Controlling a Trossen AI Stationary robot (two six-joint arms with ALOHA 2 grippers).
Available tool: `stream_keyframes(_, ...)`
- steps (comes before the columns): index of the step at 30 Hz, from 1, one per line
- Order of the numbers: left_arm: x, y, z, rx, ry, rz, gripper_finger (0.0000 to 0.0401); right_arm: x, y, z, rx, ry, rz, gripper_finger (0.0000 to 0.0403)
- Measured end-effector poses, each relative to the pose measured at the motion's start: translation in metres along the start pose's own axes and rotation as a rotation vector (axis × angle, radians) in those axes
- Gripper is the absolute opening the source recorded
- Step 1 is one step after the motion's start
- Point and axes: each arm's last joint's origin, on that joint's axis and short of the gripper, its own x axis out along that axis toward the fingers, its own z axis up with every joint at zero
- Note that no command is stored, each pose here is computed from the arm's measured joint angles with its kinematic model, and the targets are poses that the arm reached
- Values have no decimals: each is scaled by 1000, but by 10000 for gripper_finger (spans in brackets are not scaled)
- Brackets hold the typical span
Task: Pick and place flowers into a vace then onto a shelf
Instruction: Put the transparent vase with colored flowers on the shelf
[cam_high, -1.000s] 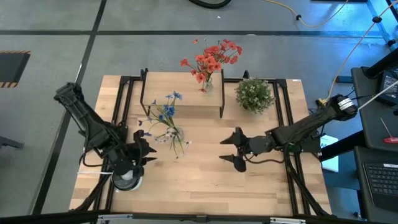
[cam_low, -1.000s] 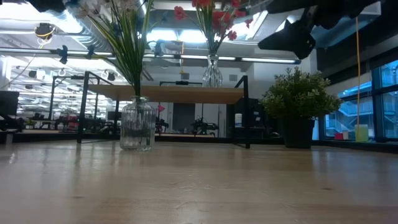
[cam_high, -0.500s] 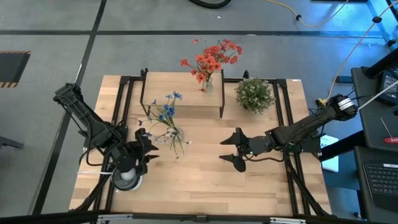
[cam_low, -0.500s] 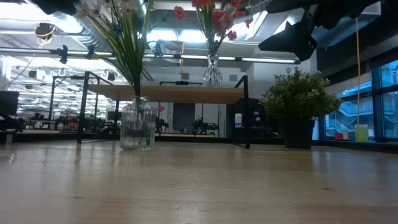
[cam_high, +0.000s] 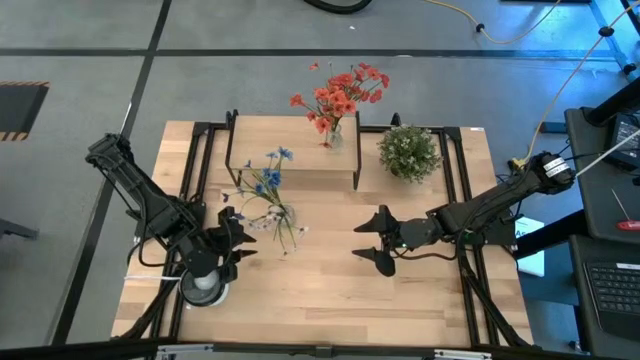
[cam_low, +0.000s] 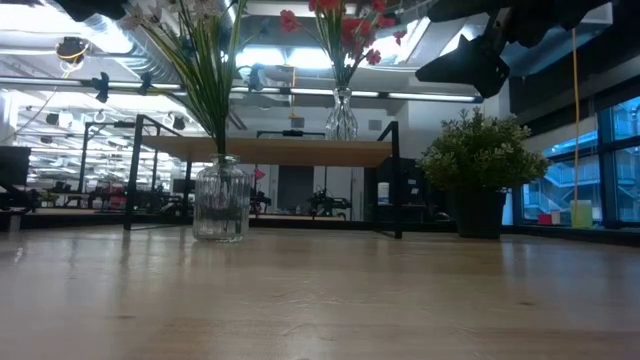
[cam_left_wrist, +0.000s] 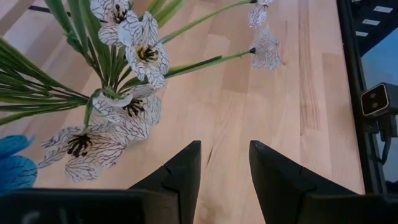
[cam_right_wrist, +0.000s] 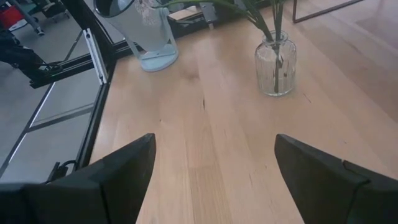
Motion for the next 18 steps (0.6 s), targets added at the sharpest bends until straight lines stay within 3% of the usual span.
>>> stream_keyframes(13, 0, 0, 0, -16, -2, -4, 129, 0, 0, 0, -1, 1, -1, 330)
stream_keyframes(18, 4, 0, 1, -112, 16, 2, 130, 0, 0, 0, -1, 1, -1, 330)
